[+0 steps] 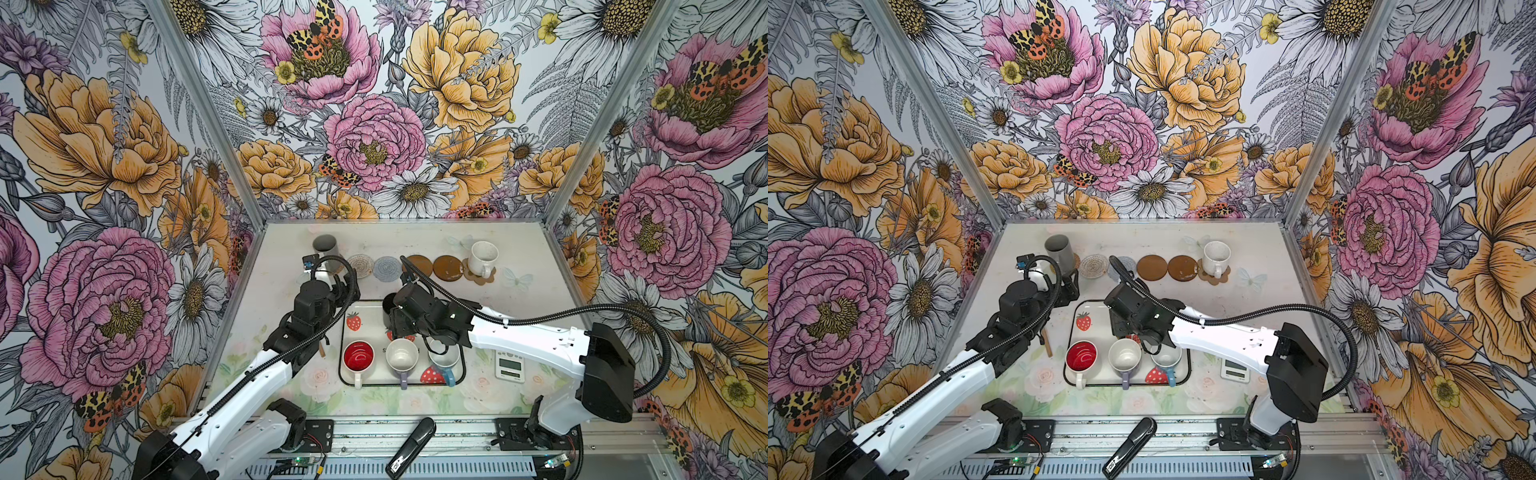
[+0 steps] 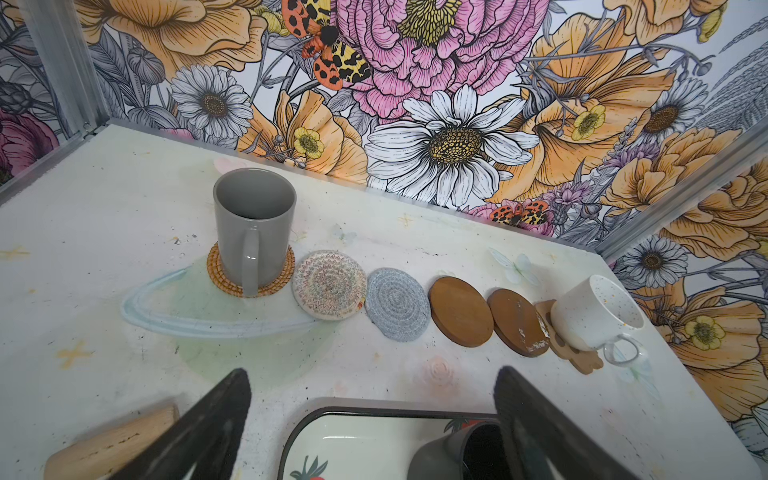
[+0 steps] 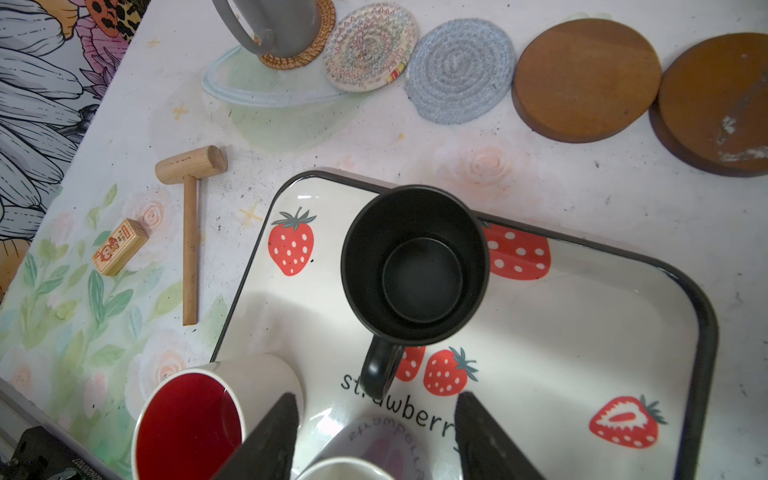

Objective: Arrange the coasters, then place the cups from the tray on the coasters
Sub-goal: 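Move the right gripper over the black mug on the tray, then lower the right gripper onto the black mug rim and grasp it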

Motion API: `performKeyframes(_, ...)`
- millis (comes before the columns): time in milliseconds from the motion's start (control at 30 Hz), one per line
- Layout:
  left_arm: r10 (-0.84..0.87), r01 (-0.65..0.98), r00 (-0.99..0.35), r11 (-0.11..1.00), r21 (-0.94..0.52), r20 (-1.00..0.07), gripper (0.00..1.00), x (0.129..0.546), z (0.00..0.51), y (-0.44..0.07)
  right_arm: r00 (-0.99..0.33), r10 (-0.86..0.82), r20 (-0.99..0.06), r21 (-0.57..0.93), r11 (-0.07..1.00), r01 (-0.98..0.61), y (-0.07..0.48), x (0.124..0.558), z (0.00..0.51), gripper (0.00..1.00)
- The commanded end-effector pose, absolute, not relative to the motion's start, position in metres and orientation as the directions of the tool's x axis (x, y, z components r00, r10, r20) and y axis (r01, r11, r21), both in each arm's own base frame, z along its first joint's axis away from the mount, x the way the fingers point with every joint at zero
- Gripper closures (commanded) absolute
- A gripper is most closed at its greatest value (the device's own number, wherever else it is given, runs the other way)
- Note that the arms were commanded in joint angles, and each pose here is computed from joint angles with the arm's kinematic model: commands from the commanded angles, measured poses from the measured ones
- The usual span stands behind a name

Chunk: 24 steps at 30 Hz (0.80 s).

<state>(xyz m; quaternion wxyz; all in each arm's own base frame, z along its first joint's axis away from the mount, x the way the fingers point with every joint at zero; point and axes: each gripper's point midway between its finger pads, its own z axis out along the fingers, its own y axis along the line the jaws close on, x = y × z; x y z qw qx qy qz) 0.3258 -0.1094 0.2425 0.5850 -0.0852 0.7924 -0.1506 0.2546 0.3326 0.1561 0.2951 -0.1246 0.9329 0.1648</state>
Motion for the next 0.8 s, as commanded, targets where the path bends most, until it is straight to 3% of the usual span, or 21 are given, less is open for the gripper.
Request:
performKeyframes(0,-0.319,0.048,-0.291,0.937,-0.347,-0.902,0.07,0.325,0.244,-0.108,-0.813,-0.133,-0.566,0.227,0.924,-0.309,0.333,0.251,0.144,0.37)
performKeyframes(767,-0.311,0.035,-0.302,0.941,-0.336,-0.901,0.06,0.328,0.24,-0.104,-0.862,-0.167,-0.479,0.201,0.935,-0.293,0.351,0.252,0.097,0.36)
